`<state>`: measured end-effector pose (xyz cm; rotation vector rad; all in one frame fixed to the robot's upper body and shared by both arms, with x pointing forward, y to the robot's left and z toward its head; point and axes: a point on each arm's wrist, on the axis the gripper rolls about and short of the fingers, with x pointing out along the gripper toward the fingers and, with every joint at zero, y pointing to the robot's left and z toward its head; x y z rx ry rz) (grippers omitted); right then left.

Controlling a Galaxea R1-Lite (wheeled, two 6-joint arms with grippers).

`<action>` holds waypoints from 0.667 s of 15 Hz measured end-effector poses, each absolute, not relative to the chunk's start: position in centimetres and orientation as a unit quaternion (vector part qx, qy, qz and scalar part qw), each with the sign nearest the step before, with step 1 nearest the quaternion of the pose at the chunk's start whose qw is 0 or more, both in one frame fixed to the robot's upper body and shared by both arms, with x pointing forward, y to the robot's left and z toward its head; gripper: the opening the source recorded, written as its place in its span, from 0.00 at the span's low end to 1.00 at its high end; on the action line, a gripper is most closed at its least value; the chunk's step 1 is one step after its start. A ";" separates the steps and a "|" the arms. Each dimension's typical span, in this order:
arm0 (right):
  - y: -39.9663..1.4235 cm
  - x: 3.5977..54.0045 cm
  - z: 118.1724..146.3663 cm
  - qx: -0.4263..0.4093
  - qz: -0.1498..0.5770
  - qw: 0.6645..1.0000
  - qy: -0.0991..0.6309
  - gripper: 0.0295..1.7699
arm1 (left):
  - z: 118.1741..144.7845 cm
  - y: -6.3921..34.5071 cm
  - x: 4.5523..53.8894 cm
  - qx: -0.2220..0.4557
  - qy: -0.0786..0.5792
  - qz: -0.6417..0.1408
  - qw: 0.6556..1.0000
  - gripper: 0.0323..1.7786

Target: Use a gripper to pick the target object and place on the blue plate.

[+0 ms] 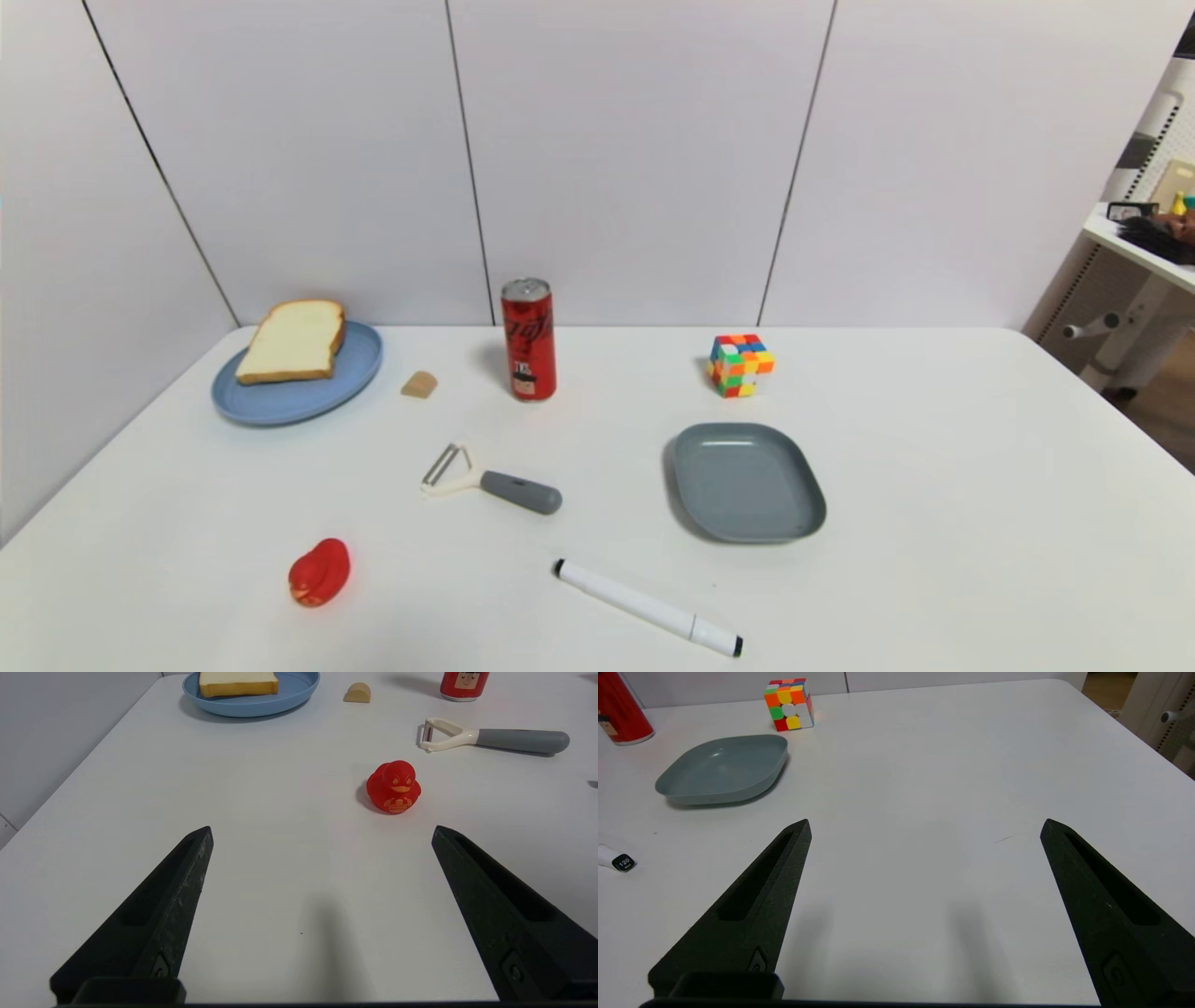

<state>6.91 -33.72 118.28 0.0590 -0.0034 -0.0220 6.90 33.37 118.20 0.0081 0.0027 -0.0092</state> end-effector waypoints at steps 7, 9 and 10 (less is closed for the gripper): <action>-33.7 6.9 118.2 0.028 -0.011 1.000 0.000 0.96 | 118.2 33.4 6.9 0.004 0.001 -0.004 1.000 0.95; -33.7 6.9 118.3 0.029 -0.011 1.000 -0.002 0.96 | 118.2 33.4 6.9 0.004 0.001 -0.005 1.000 0.95; -33.7 6.9 118.3 0.029 -0.011 1.000 -0.001 0.96 | 118.2 33.4 6.9 0.004 0.001 -0.005 1.000 0.95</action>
